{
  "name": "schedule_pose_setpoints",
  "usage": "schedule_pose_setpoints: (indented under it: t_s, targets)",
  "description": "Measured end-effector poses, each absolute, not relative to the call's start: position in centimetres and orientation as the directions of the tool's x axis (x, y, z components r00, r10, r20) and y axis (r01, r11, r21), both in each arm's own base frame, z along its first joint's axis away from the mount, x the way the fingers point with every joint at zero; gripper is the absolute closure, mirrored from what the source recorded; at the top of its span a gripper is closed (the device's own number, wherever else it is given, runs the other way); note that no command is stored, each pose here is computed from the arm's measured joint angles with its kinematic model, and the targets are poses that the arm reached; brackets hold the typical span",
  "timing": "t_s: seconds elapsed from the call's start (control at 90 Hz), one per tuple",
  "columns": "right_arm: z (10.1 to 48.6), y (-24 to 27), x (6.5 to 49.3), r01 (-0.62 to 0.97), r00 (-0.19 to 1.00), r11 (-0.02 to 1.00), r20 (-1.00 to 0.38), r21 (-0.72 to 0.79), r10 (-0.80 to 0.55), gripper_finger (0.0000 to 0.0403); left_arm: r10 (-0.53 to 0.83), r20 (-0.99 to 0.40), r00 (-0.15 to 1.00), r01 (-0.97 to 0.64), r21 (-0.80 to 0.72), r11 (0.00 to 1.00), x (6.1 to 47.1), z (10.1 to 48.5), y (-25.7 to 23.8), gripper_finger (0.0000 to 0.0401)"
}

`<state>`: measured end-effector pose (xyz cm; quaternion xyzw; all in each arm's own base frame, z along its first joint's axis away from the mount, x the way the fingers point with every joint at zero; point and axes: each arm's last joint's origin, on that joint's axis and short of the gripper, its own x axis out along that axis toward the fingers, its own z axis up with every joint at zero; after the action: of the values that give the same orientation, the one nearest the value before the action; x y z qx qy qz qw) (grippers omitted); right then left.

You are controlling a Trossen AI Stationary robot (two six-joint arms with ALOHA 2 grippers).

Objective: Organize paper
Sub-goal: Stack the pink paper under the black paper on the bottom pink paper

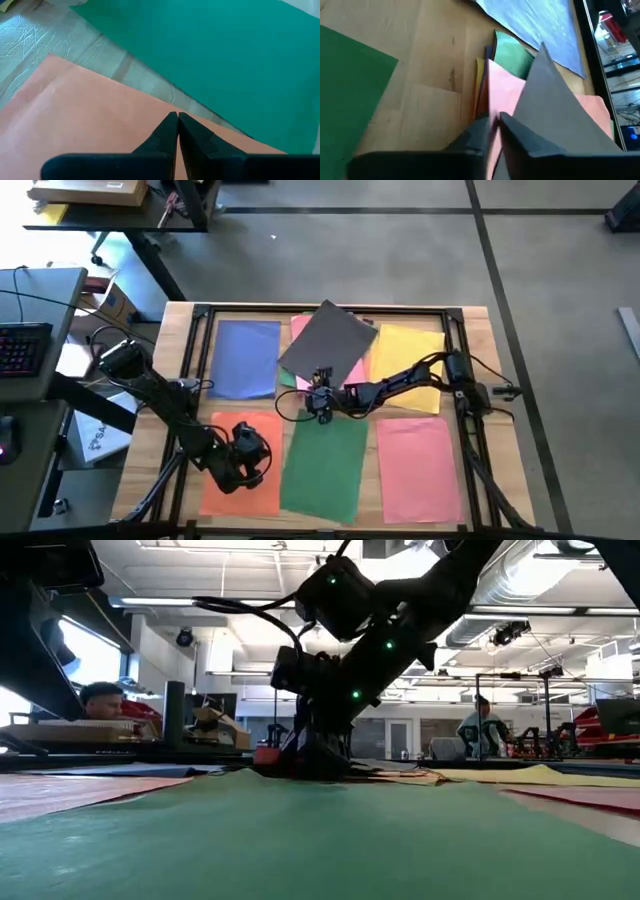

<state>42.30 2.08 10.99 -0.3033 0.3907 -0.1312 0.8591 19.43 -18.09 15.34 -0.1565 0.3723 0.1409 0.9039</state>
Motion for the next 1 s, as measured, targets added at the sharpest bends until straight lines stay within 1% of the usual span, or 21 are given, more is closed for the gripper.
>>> schedule_pose_setpoints:
  t_s: [0.078, 0.178, 0.344, 0.467, 0.578, 0.622, 0.711, 0.811, 0.889, 1.0]
  targets:
    - [11.5, 2.3, 42.0, -0.001, 0.634, 0.758, -0.587, -0.652, -0.504, 0.0399, 0.138, -0.717, 0.683, -0.371, -0.178, 0.911, 19.4, 15.3, -18.1, 0.0401]
    - [12.6, 2.7, 41.3, -0.034, 0.615, 0.758, -0.611, -0.652, -0.498, 0.0402, 0.138, -0.717, 0.683, -0.371, -0.177, 0.911, 19.4, 15.3, -18.1, 0.0401]
    - [16.3, 3.3, 39.9, -0.022, 0.622, 0.788, -0.625, -0.615, -0.471, 0.0403, 0.142, -0.715, 0.685, -0.373, -0.176, 0.911, 19.4, 15.3, -18.1, 0.0401]
    - [19.5, 3.2, 38.7, 0.040, 0.641, 0.824, -0.618, -0.565, -0.455, 0.0403, 0.143, -0.715, 0.685, -0.373, -0.175, 0.911, 19.4, 15.3, -18.1, 0.0401]
    - [21.5, 3.1, 38.0, 0.089, 0.669, 0.848, -0.600, -0.522, -0.439, 0.0403, 0.143, -0.714, 0.685, -0.373, -0.176, 0.911, 19.4, 15.3, -18.1, 0.0401]
    - [22.0, 3.1, 37.9, 0.082, 0.685, 0.865, -0.603, -0.495, -0.410, 0.0403, 0.143, -0.714, 0.685, -0.373, -0.175, 0.911, 19.4, 15.3, -18.1, 0.0401]
    - [22.0, 3.4, 37.9, 0.024, 0.711, 0.921, -0.641, -0.389, -0.289, 0.0403, 0.144, -0.714, 0.685, -0.372, -0.173, 0.912, 19.4, 15.3, -18.1, 0.0401]
    - [20.8, 3.5, 38.0, -0.058, 0.694, 0.956, -0.700, -0.286, -0.168, 0.0403, 0.144, -0.713, 0.686, -0.370, -0.171, 0.913, 19.4, 15.3, -18.1, 0.0401]
    - [20.0, 3.5, 37.9, -0.102, 0.670, 0.964, -0.734, -0.244, -0.115, 0.0403, 0.144, -0.713, 0.686, -0.368, -0.170, 0.914, 19.4, 15.3, -18.1, 0.0401]
    - [20.8, 3.8, 38.1, -0.108, 0.691, 0.968, -0.718, -0.225, -0.089, 0.0403, 0.141, -0.711, 0.689, -0.367, -0.175, 0.914, 19.5, 15.4, -18.1, 0.0401]
